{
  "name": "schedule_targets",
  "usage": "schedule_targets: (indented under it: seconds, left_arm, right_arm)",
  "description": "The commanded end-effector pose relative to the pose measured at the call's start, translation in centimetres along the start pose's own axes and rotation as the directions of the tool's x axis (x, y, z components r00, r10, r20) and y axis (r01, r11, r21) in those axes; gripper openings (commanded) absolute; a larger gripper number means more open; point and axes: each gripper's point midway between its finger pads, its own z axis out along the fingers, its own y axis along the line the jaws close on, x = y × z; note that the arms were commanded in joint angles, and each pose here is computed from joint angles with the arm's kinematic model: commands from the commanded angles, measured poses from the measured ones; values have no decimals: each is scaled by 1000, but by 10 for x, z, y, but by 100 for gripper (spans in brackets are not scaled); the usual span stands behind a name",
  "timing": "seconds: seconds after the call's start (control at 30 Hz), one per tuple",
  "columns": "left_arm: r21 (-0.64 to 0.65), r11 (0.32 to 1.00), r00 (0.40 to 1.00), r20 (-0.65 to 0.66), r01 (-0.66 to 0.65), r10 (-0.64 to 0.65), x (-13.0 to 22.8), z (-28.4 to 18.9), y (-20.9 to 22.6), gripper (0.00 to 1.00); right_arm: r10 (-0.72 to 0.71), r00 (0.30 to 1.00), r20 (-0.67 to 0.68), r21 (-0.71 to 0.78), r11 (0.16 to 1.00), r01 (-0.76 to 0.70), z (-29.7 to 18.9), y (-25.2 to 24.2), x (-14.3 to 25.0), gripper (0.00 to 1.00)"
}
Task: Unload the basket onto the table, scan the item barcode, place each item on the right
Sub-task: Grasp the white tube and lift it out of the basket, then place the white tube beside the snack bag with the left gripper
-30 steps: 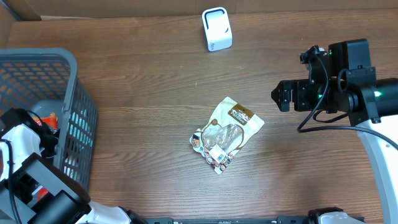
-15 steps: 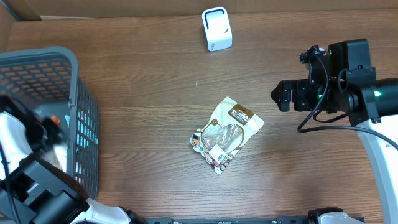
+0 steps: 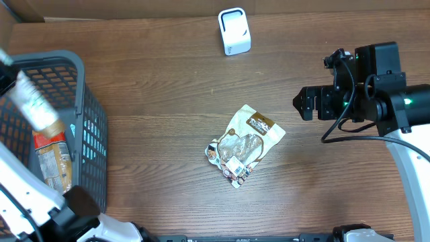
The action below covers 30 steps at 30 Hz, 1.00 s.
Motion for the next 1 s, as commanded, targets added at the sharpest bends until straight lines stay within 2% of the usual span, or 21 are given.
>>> schedule_targets:
  seconds: [0.0, 0.1, 0.23, 0.27, 0.43, 0.57, 0.63, 0.73, 0.8, 0.97]
  left_arm:
    - [154, 978, 990, 19, -143, 142, 13, -18, -80, 4]
    - [188, 954, 969, -33, -233, 243, 40, -4, -132, 4]
    - [150, 944, 947, -88, -293, 308, 71, 19, -175, 4]
    - [129, 943, 937, -131, -308, 324, 90, 35, -193, 4]
    - [84, 951, 895, -322, -298, 309, 156, 90, -227, 4]
    - [7, 955, 834, -487, -295, 261, 218, 139, -236, 4]
    - [-88, 941, 807, -544, -328, 231, 248, 169, -229, 4]
    - [-247, 889, 803, -564, -386, 192, 277, 205, -213, 4]
    - [-297, 849, 787, -583, -438, 202, 299, 227, -208, 4]
    - [-300, 813, 747, -624, -499, 228, 332, 254, -208, 4]
  right_arm:
    - [-14, 1000, 16, -11, 1000, 14, -3, 5, -4, 100]
    - [-14, 1000, 15, -11, 1000, 14, -3, 5, -4, 100]
    - [-13, 1000, 11, -11, 1000, 13, -3, 4, -3, 100]
    - [-13, 1000, 10, -10, 1000, 13, -3, 4, -3, 100]
    - [-14, 1000, 13, -11, 1000, 14, -3, 4, -4, 100]
    - [-14, 1000, 13, -11, 1000, 14, -3, 4, -3, 100]
    - [-13, 1000, 12, -11, 1000, 14, -3, 4, -3, 100]
    - [-13, 1000, 12, -10, 1000, 14, -3, 4, -3, 100]
    - [-14, 1000, 13, -11, 1000, 14, -3, 4, -3, 100]
    - [-12, 1000, 9, -10, 1000, 13, -3, 4, -3, 100]
